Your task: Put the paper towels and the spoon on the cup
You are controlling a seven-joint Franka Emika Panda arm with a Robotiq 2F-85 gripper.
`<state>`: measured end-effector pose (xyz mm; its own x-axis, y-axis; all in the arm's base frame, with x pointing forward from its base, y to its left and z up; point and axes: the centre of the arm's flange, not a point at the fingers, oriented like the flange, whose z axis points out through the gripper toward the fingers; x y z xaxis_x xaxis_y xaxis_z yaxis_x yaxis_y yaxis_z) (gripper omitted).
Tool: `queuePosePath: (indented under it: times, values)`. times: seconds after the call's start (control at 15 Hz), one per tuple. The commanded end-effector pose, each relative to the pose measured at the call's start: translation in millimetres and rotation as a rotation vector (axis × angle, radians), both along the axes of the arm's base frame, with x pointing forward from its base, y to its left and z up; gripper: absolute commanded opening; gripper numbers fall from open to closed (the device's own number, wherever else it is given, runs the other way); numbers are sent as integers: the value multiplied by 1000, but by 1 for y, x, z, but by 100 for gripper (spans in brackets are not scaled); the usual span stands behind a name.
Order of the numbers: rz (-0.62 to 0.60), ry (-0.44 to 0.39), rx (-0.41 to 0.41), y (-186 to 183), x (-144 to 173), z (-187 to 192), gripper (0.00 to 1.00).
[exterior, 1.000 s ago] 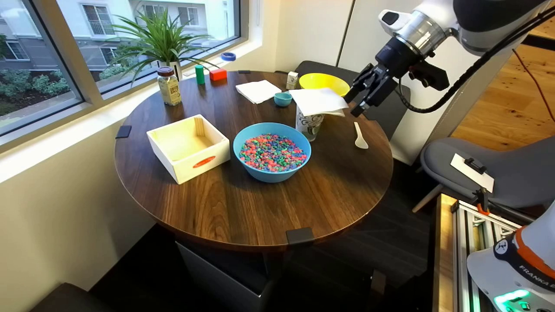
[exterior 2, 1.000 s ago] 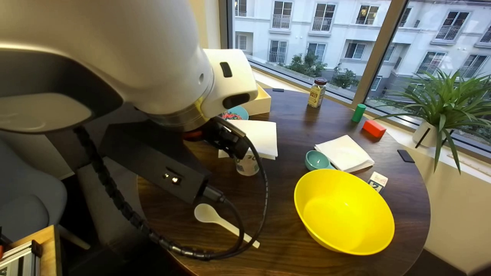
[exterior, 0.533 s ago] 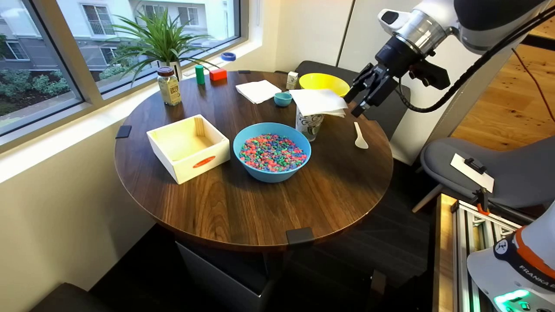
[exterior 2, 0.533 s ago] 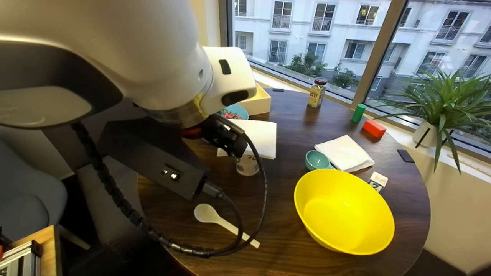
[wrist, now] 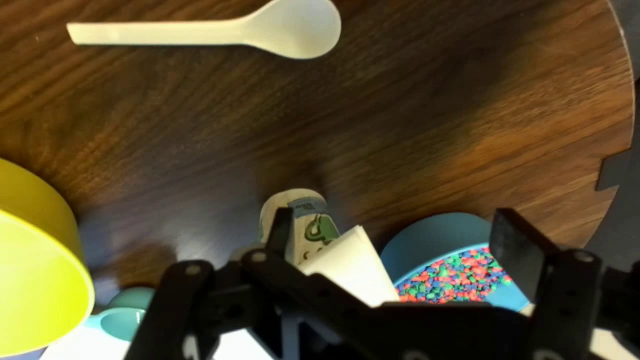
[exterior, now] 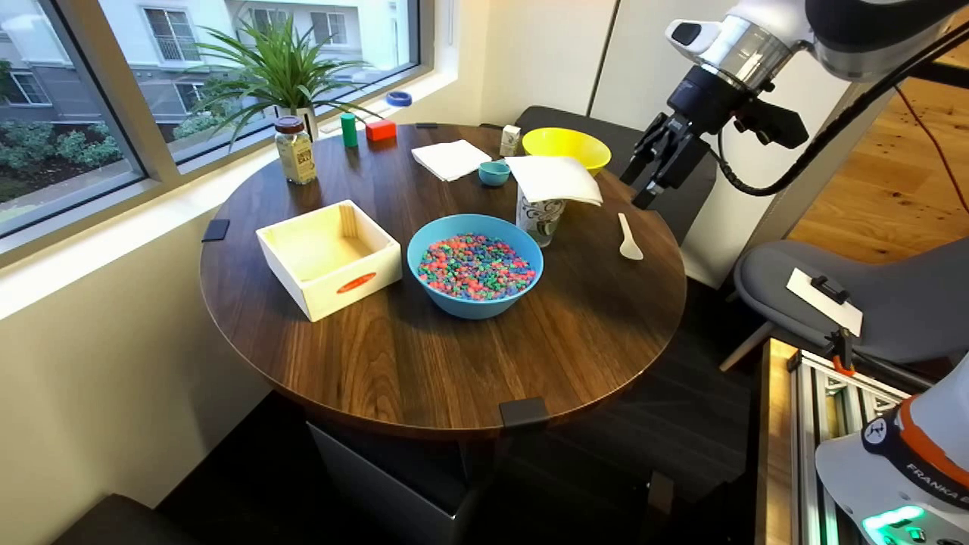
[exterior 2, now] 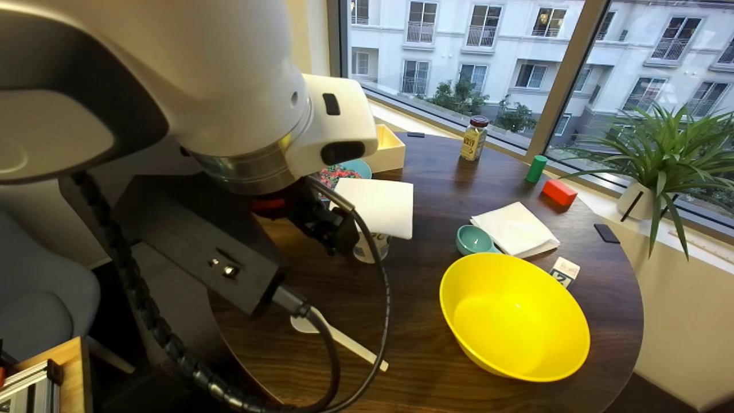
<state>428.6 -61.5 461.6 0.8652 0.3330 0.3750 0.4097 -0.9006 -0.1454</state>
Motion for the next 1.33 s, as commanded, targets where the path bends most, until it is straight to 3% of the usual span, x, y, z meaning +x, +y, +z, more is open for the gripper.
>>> queuePosePath:
  times: [0.0, 0.2, 0.27, 0.67, 0.93, 1.27]
  values:
    - [-85, 81, 17, -2, -20, 10, 100]
    - [-223, 137, 55, -8, -34, 14, 100]
    - [-158, 108, 50, -10, -17, 8, 100]
    - [-166, 108, 53, -11, -18, 10, 100]
    - [-394, 154, 51, -26, -16, 0, 100]
    - [-640, 206, -7, -51, -15, -13, 100]
